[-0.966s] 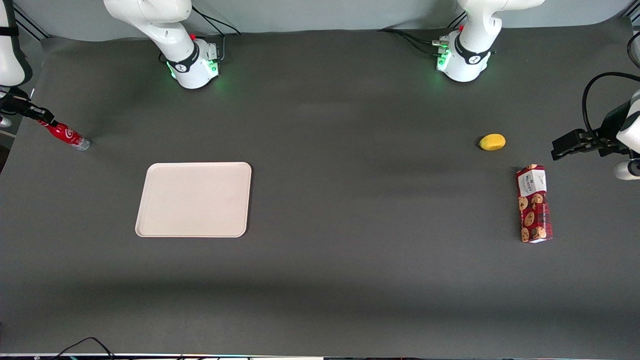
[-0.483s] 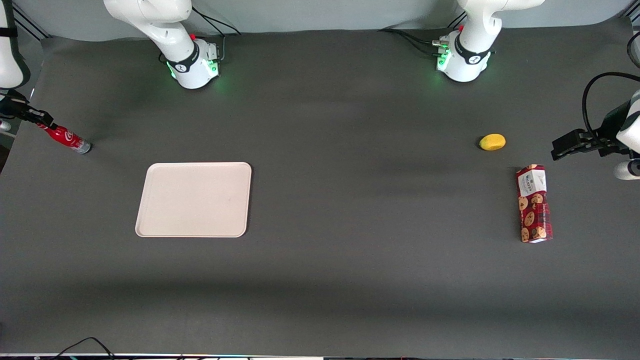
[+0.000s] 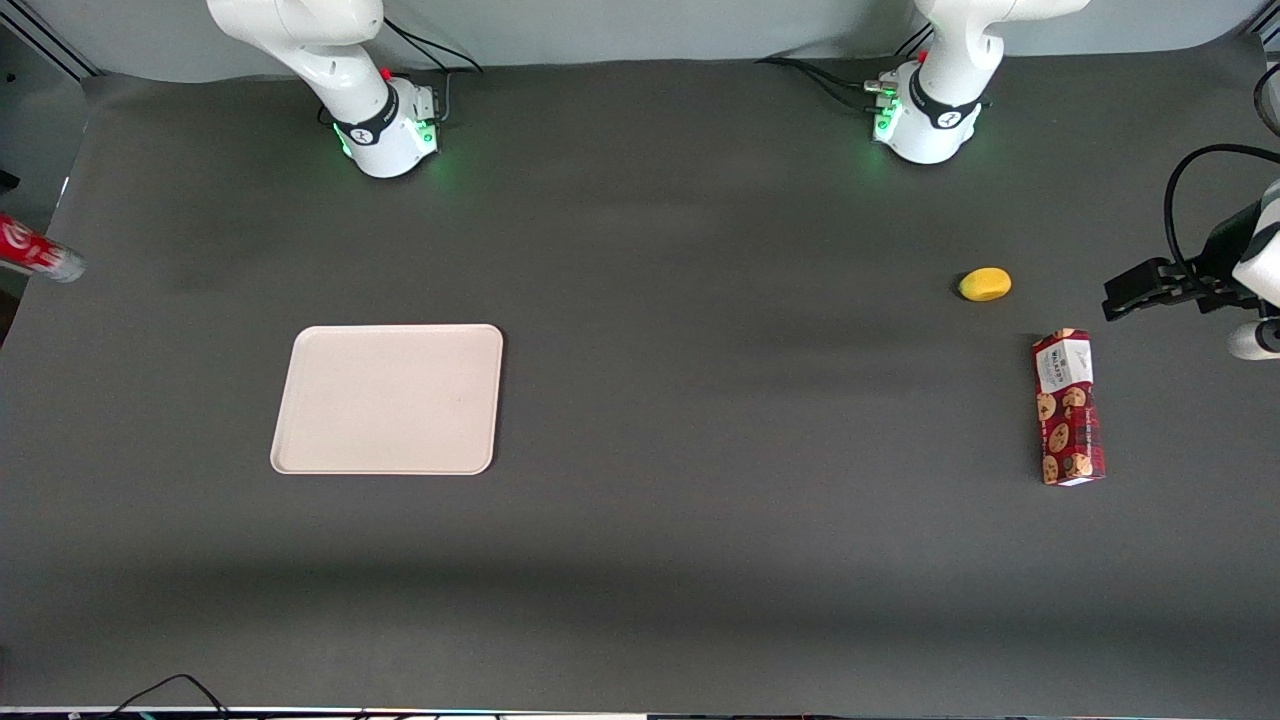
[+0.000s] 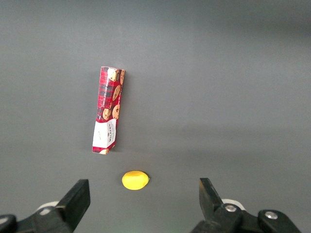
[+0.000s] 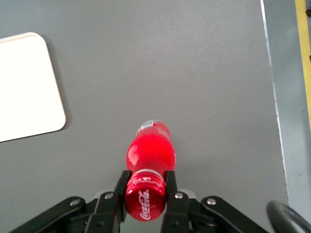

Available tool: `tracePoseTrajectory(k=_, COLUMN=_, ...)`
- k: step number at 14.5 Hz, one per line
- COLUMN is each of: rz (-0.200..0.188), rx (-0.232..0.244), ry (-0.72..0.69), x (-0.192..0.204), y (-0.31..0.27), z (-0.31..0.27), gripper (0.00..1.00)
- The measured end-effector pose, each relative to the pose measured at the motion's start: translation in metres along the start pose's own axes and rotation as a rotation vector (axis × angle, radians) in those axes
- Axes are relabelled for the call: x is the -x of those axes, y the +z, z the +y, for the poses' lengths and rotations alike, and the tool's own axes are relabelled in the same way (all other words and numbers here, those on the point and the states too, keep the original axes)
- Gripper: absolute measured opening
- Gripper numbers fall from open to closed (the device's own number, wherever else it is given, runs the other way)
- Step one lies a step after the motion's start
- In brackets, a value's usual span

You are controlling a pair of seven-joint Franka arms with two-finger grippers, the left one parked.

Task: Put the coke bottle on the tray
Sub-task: 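Lift the bottle and carry it with the right gripper to the tray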

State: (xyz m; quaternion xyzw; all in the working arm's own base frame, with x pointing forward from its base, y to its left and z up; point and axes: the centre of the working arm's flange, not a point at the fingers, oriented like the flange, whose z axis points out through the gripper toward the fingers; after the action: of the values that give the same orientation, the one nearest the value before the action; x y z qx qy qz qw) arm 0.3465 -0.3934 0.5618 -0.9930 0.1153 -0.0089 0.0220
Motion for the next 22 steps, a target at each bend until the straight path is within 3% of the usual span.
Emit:
tracePoseTrajectory(k=2, rz=0.010, rx=0.014, ry=-0.015, x=0.002, y=-0.034, z=-0.009, gripper=0.33)
tracePoseTrajectory(k=5, rz=0.003, rx=0.029, ry=-0.059, x=-0.016, y=-0.040, z=-0.046, gripper=0.33)
tracePoseTrajectory(k=11, rz=-0.055, rx=0.092, ry=-0.201, x=-0.088, y=-0.011, z=-0.255, gripper=0.33)
tracePoseTrajectory(k=15, rz=-0.042, rx=0.125, ry=-0.201, x=-0.120, y=0.042, z=-0.366, gripper=0.33)
tracePoseTrajectory(k=22, rz=-0.027, rx=0.093, ry=-0.187, x=-0.180, y=0.164, z=-0.376, gripper=0.33)
